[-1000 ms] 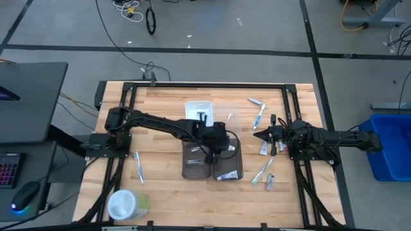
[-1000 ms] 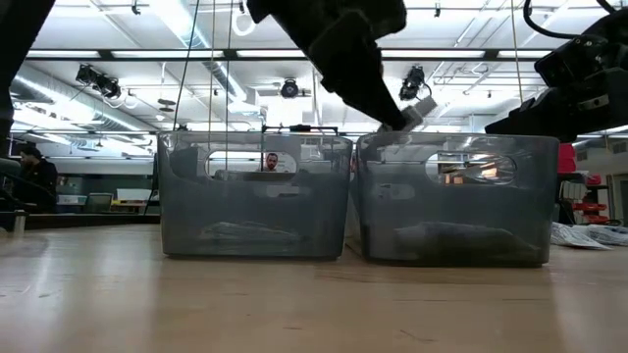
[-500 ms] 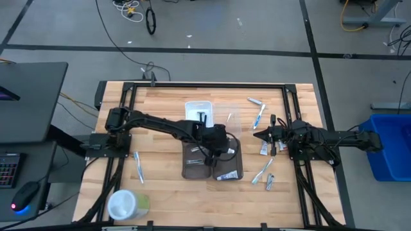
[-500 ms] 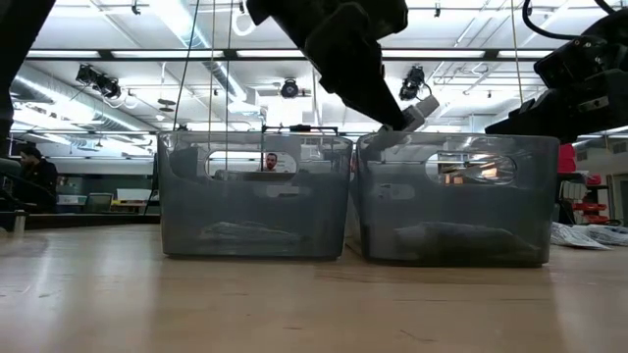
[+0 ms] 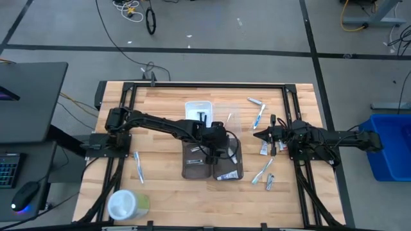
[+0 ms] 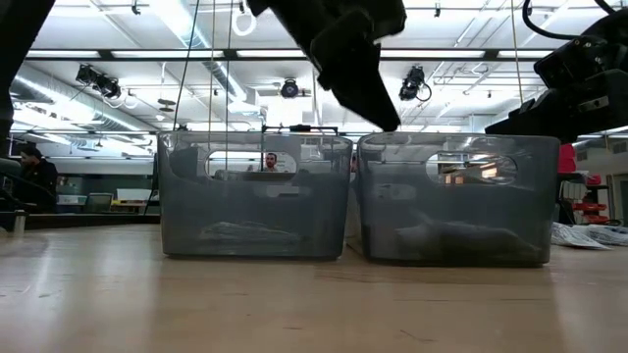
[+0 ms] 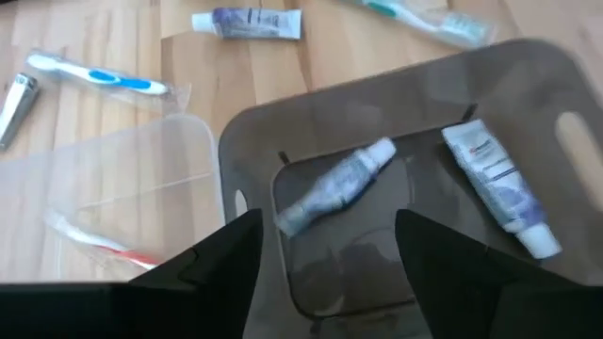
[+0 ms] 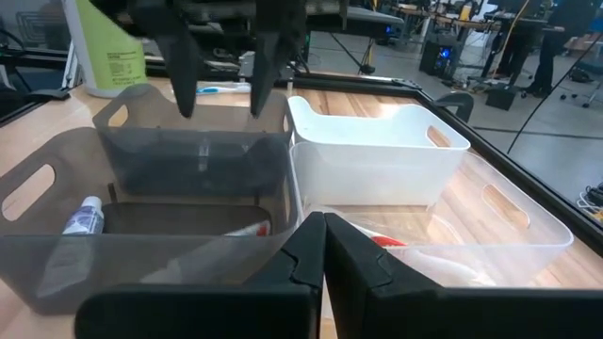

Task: Pick & Place Travel size toiletries
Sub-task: Put the blue toothbrush into the transparent bin

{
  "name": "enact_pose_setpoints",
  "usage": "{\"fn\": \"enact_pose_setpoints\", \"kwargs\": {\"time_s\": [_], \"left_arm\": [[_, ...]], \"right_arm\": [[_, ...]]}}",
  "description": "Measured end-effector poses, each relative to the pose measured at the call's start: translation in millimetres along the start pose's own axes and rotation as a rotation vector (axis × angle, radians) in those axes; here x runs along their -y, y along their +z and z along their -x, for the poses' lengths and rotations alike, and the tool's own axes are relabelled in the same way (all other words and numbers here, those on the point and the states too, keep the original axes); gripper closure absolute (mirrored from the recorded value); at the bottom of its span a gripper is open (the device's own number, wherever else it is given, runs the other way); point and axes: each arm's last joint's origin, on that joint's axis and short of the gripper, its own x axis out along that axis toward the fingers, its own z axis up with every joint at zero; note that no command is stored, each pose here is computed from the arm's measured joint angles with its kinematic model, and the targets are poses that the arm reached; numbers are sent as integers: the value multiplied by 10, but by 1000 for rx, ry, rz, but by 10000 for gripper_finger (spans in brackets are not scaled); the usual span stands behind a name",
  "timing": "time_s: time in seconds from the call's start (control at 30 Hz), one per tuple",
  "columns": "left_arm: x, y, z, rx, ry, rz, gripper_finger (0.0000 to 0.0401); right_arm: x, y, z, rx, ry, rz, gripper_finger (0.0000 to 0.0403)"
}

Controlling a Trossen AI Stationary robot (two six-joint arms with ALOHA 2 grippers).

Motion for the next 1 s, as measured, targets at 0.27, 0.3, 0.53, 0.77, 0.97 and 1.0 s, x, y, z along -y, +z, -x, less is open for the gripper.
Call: {"fn": "enact_pose_setpoints", "kwargs": {"time_s": [0.27,0.3,0.53,0.77,0.97,1.0], "left_arm": [[-65,199,287,-72,-1,-15,157],[-68,202,316,-91,-5,-18,159],[-79,176,470,-223,-30,-121,167],[-73,112,489,-294,-43,-145,168],[-80,85,610,-318,-53,-165,168],[-81,74,642,-318,-54,-170,168]], "right_arm": [[0,1,0,0,0,0,390],[0,1,0,0,0,0,390],[0,0,0,0,0,0,390],[0,0,0,0,0,0,390],[0,0,0,0,0,0,389],[0,1,0,0,0,0,390]]}}
